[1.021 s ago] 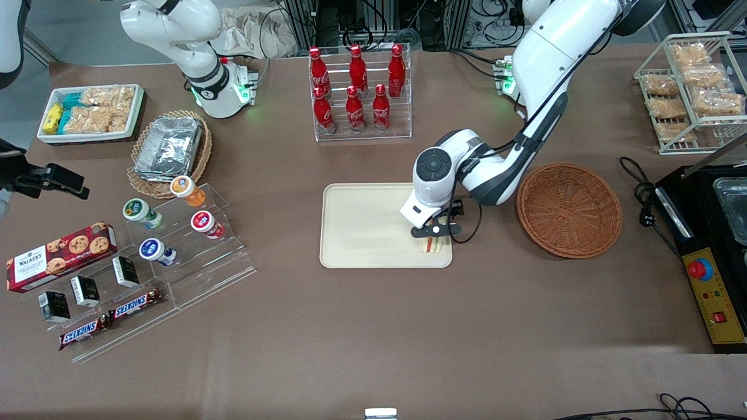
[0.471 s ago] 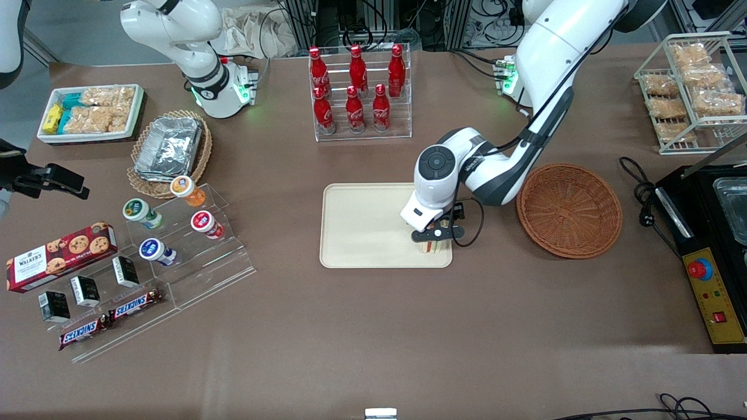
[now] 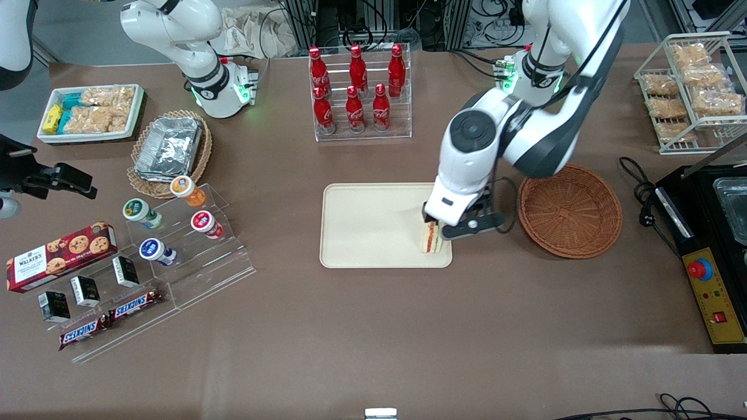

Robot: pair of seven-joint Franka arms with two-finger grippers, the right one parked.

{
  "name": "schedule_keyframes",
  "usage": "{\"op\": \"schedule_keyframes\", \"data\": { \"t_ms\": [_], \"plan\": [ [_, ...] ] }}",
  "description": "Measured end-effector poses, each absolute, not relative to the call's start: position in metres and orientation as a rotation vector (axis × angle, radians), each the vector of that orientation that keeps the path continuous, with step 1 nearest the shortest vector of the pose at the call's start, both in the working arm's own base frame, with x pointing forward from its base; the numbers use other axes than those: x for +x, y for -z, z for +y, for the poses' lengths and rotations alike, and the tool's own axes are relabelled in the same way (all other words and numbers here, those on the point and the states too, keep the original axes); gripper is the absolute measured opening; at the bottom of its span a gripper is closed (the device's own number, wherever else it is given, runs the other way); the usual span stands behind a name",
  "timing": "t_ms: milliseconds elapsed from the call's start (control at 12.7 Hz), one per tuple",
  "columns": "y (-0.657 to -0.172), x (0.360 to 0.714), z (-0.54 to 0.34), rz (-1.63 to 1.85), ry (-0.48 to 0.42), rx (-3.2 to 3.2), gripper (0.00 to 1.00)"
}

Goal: Place sandwich from basket to tray

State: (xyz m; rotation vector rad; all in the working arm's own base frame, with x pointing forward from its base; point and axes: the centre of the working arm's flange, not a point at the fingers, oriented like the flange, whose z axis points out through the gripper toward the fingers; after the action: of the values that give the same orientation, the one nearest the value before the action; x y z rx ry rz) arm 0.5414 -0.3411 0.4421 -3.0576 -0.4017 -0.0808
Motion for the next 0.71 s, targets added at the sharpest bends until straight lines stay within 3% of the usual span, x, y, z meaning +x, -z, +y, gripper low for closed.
{"op": "schedule_keyframes", "data": {
  "t_ms": [393,707],
  "plan": [
    [-0.588,0.543,-0.242,-0.567,0.101,-3.089,1.00],
    [-0.651,0.530,-0.143,-0.425,0.110,-3.139,1.00]
  ]
}}
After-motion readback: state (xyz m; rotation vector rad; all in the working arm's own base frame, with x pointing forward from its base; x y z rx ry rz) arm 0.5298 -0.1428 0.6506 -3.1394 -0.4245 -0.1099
